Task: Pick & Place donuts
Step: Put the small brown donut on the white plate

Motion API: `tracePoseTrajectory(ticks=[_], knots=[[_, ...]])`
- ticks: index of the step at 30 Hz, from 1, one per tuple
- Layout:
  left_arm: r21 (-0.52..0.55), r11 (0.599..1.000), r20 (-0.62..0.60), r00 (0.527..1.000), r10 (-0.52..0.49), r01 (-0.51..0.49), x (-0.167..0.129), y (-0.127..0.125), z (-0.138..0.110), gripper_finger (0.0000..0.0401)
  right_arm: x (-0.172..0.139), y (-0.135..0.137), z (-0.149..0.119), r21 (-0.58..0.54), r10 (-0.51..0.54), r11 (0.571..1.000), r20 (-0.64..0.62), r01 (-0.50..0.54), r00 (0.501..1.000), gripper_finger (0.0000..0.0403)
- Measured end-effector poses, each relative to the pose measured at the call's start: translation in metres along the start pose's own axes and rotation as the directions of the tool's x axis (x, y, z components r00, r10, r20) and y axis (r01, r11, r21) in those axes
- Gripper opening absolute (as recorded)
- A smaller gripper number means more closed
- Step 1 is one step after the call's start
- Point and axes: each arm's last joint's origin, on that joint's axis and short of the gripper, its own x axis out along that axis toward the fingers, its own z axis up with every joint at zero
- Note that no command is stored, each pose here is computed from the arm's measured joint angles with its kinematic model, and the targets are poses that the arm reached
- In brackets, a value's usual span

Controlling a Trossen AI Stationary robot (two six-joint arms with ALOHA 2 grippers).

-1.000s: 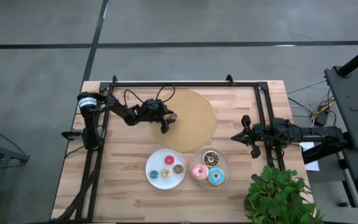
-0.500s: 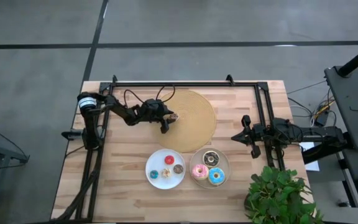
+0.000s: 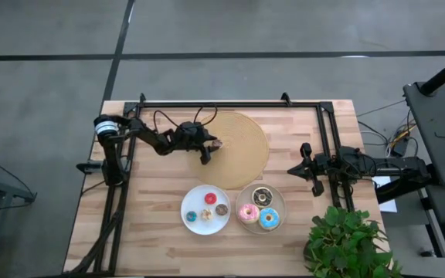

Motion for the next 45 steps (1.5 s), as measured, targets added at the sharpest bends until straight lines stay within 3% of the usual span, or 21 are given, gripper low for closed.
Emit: tracePoseTrajectory(ticks=[13,29,37,45], knots=[[0.02,0.999,-0.001,0.999,-0.039,0.039,-0.003,-0.013,0.006,0.0191,0.0,0.0,0.0,-0.002,0.0,1.0,0.0,0.0,1.0,0.0008],[0.082,0.987,-0.049,0.99,-0.132,0.136,-0.039,-0.047,0.03,0.0191,0.0,0.0,0.0,0.0,0.0,1.0,0.0,0.0,1.0,0.0008],[0.124,0.96,-0.129,0.964,-0.234,0.25,-0.061,-0.08,0.025,0.0191,0.0,0.0,0.0,0.0,-0.001,1.0,0.001,0.001,1.0,0.0008],[0.175,0.908,-0.18,0.919,-0.35,0.38,-0.09,-0.114,0.014,0.0191,0.0,0.0,0.0,-0.003,0.0,1.0,-0.004,0.0,1.0,0.0008]])
